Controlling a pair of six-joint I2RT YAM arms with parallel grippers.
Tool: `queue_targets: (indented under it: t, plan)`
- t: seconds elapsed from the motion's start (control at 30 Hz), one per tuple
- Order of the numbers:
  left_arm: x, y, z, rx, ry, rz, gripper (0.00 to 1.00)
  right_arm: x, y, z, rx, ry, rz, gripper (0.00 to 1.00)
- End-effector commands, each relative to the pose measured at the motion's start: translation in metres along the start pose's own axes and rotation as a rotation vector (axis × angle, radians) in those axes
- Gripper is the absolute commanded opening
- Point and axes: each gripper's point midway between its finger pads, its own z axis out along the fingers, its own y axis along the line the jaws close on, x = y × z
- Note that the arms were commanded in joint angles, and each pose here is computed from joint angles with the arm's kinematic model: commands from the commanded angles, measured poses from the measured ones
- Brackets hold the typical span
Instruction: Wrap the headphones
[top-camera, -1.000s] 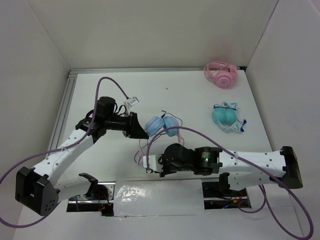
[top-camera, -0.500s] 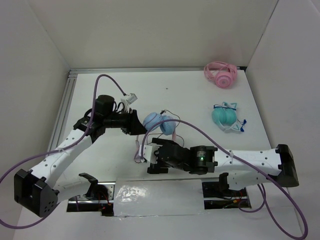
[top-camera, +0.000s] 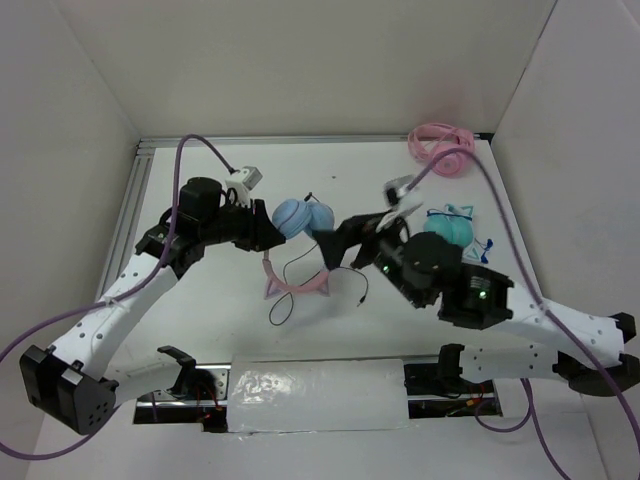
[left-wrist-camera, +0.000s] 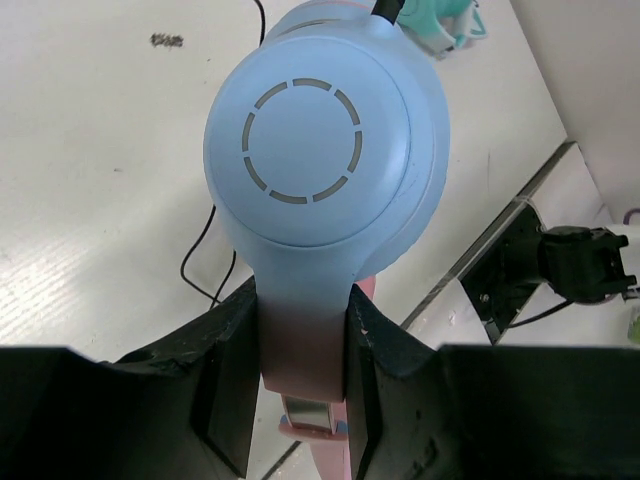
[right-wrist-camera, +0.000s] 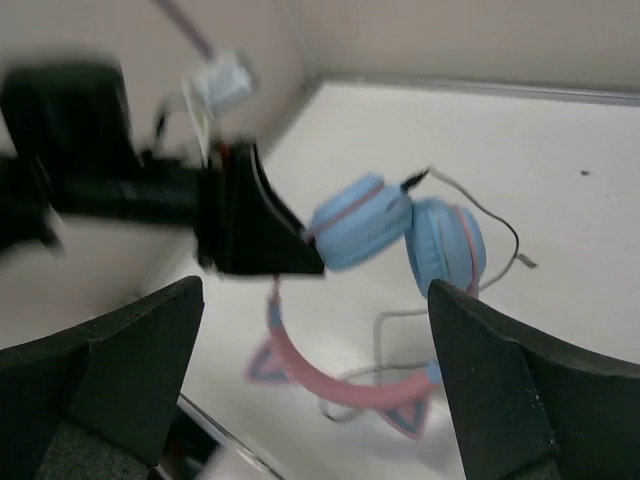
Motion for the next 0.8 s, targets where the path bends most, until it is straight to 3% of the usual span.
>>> queue_targets:
  t: [0.0, 0.33, 0.77]
  plan:
    - [-0.024, -0.015, -0.019, 0.007, -0.120, -0.012, 0.00, -0.042, -0.019, -0.012, 0.173, -0.074, 0.420, 1.00]
    - [-0.035, -0.026, -0.052, -0.023, -0.207, -0.025, 0.00, -0.038, -0.006, 0.000, 0.184, 0.003, 0.368, 1.00]
    - [-0.041, -0.040, -0.070, 0.014, -0.257, -0.001, 0.00, -0.042, -0.009, -0.007, 0.118, -0.044, 0.354, 1.00]
